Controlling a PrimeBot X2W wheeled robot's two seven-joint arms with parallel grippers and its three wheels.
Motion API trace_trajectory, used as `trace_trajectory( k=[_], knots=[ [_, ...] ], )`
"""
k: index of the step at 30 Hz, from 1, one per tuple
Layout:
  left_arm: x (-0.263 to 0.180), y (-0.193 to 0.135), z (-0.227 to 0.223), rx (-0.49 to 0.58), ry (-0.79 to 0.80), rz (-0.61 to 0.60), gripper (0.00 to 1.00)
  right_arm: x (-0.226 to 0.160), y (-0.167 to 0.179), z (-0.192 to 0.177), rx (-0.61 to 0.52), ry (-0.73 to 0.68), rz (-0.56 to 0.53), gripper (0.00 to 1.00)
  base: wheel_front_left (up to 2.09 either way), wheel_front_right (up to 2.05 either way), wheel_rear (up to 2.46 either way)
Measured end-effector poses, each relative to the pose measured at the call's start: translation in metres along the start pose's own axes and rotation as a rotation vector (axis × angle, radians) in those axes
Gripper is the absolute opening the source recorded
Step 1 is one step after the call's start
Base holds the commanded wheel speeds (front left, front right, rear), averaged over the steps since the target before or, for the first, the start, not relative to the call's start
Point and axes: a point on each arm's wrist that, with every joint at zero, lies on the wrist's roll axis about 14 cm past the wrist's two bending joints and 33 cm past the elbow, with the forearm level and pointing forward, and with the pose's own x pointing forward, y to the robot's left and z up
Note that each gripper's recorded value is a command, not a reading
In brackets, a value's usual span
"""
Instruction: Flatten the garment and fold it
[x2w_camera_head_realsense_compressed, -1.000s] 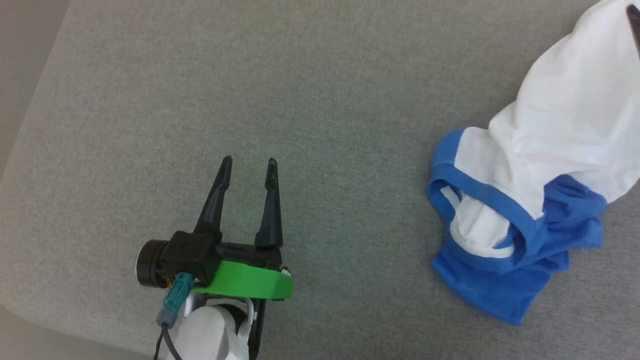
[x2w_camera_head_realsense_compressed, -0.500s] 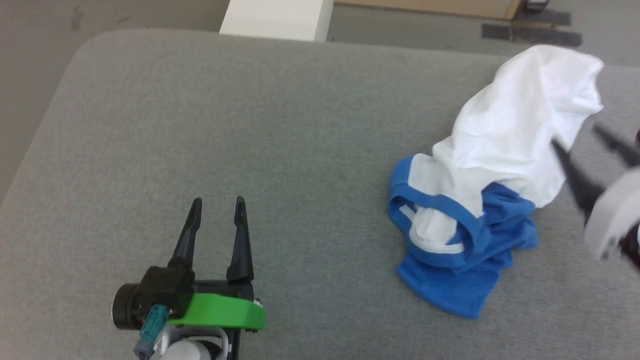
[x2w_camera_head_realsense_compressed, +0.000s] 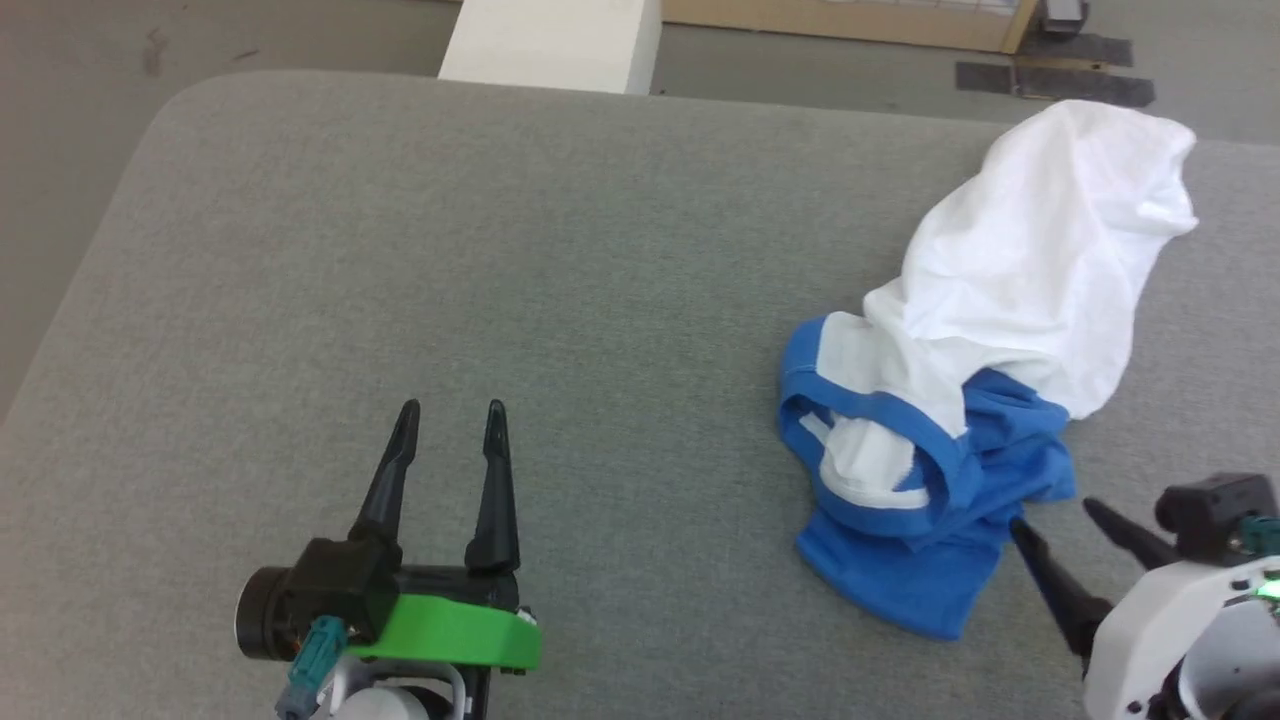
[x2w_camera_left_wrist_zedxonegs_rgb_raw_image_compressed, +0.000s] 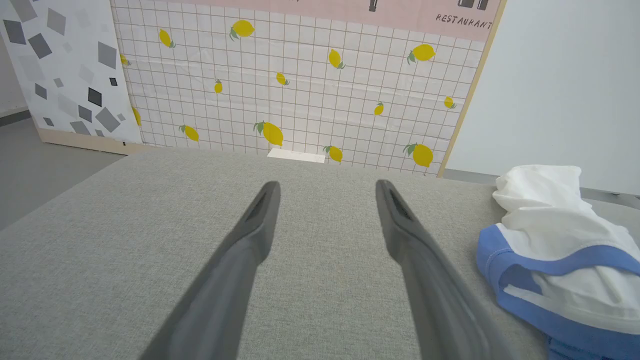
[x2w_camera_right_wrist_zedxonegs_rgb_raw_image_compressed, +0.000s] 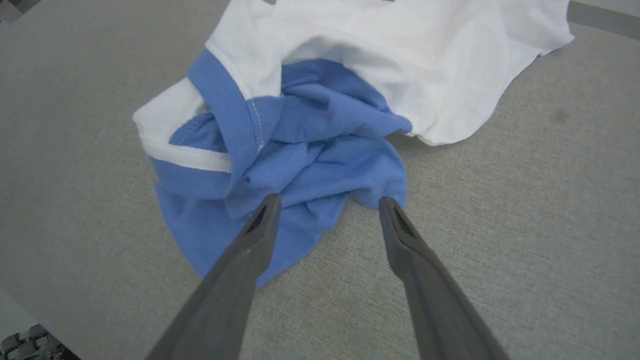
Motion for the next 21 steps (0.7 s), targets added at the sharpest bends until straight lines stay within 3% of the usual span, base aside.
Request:
trace_trajectory(
  k=[12, 13, 14, 15, 21],
  knots=[
    [-0.005, 0.016, -0.01, 0.014, 0.04, 0.06, 1.0, 0.052, 0.016, -0.052, -0.076, 0.178, 0.061, 1.0, 0.0, 0.0, 0.0],
    [-0.006, 0.017, -0.011, 0.016, 0.045, 0.064, 1.0, 0.056, 0.018, -0.053, -0.077, 0.179, 0.068, 0.92, 0.0, 0.0, 0.0],
    [-0.007, 0.019, -0.013, 0.019, 0.05, 0.069, 1.0, 0.061, 0.02, -0.053, -0.079, 0.182, 0.075, 0.17, 0.0, 0.0, 0.0],
    [-0.007, 0.02, -0.014, 0.021, 0.054, 0.075, 1.0, 0.065, 0.022, -0.054, -0.095, 0.188, 0.082, 0.0, 0.0, 0.0, 0.0],
    [-0.009, 0.025, -0.012, 0.027, 0.051, 0.093, 1.0, 0.067, 0.023, -0.042, -0.108, 0.154, 0.086, 0.0, 0.0, 0.0, 0.0]
  ],
)
